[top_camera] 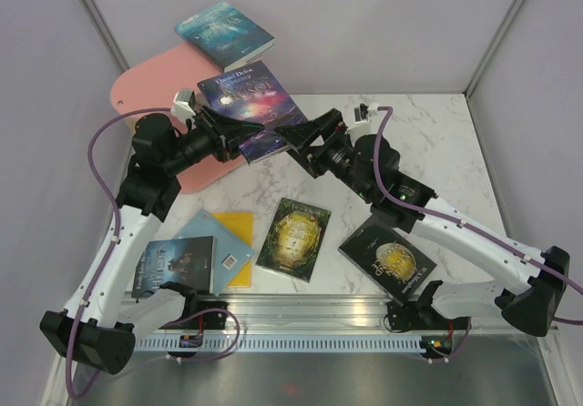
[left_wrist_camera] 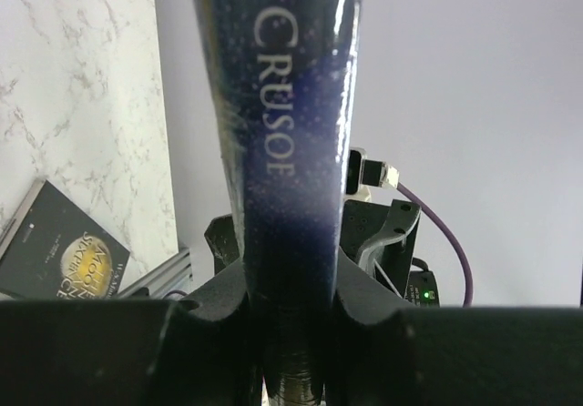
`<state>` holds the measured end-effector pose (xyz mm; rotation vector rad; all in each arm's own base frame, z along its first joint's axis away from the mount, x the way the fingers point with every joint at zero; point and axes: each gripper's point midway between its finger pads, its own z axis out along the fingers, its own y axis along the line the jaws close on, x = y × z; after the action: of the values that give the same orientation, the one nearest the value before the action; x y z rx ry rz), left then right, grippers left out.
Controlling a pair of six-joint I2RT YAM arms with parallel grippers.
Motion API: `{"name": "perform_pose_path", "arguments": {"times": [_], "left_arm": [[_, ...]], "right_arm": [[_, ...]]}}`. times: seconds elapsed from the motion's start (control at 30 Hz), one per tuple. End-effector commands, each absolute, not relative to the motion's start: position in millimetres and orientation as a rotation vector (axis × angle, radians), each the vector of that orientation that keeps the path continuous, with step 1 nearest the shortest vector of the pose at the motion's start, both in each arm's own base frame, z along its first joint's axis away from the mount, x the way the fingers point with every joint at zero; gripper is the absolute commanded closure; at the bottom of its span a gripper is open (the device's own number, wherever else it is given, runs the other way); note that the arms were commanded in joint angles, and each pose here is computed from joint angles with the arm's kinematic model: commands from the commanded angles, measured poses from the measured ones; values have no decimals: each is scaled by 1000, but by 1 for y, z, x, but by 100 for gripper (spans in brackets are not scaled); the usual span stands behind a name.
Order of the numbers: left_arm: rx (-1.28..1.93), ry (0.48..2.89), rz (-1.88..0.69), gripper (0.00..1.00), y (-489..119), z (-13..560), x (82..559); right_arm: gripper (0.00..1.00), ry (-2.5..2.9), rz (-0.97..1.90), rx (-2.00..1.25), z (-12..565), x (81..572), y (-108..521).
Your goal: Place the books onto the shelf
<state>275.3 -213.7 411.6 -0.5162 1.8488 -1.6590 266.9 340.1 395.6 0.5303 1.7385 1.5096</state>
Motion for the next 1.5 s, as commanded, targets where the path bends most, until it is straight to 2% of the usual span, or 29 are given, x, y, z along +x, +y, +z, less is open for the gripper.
{"name": "perform_pose_path", "arguments": {"times": [0.0, 0.07, 0.13, 0.2, 0.23, 0.3, 0.33, 0.43, 0.47, 0.5, 0.53, 0.63, 0.67, 0.77, 0.83, 0.87, 0.97, 1.13, 1.27, 1.47], "left_arm": [[-450, 1627, -1781, 98, -209, 465, 264], [-450, 1632, -1785, 98, -209, 464, 265], [-459, 1621, -1804, 98, -206, 468, 264], [-447, 1614, -1807, 98, -205, 472, 263], [-431, 1611, -1811, 98, -206, 476, 261], [-425, 1627, -1826, 98, -207, 474, 260], [-443, 1630, -1826, 98, -207, 471, 261], [-456, 1656, -1846, 98, -208, 463, 257], [-455, 1669, -1855, 95, -209, 460, 255], [-435, 1673, -1861, 86, -209, 460, 249], [-436, 1702, -1860, 82, -210, 453, 246], [-414, 1785, -1814, 61, -209, 435, 228], [-382, 1795, -1785, 46, -208, 430, 223], [-343, 1866, -1710, 22, -204, 411, 210], [-345, 1908, -1644, 15, -200, 400, 205], [-357, 2004, -1548, 10, -195, 376, 200], [-348, 2090, -1269, 0, -171, 357, 193], [-342, 2152, -1029, 0, -144, 343, 183], [-341, 2138, -1006, 0, -136, 338, 167], [-358, 2143, -948, 0, -126, 334, 155]], "right_arm": [[12, 1633, 1558, 583, 429, 278, 348], [22, 1605, 1594, 562, 446, 277, 355], [41, 1622, 1580, 538, 446, 281, 364], [49, 1616, 1587, 531, 452, 281, 366], [62, 1614, 1586, 530, 453, 282, 366], [73, 1610, 1586, 530, 455, 281, 365], [85, 1608, 1584, 530, 455, 281, 364], [100, 1596, 1564, 542, 457, 281, 356], [100, 1612, 1536, 546, 451, 281, 353], [100, 1598, 1521, 545, 456, 278, 344], [100, 1585, 1488, 567, 457, 279, 334], [100, 1612, 1376, 610, 448, 276, 299], [100, 1638, 1325, 625, 440, 273, 284], [100, 1720, 1213, 661, 418, 269, 259], [100, 1777, 1167, 682, 402, 267, 252], [100, 1837, 1133, 684, 385, 267, 250], [100, 1917, 1101, 702, 354, 268, 254], [100, 2001, 1075, 680, 323, 281, 269], [100, 2023, 1090, 672, 305, 312, 287], [100, 1930, 1239, 639, 308, 352, 316]]}}
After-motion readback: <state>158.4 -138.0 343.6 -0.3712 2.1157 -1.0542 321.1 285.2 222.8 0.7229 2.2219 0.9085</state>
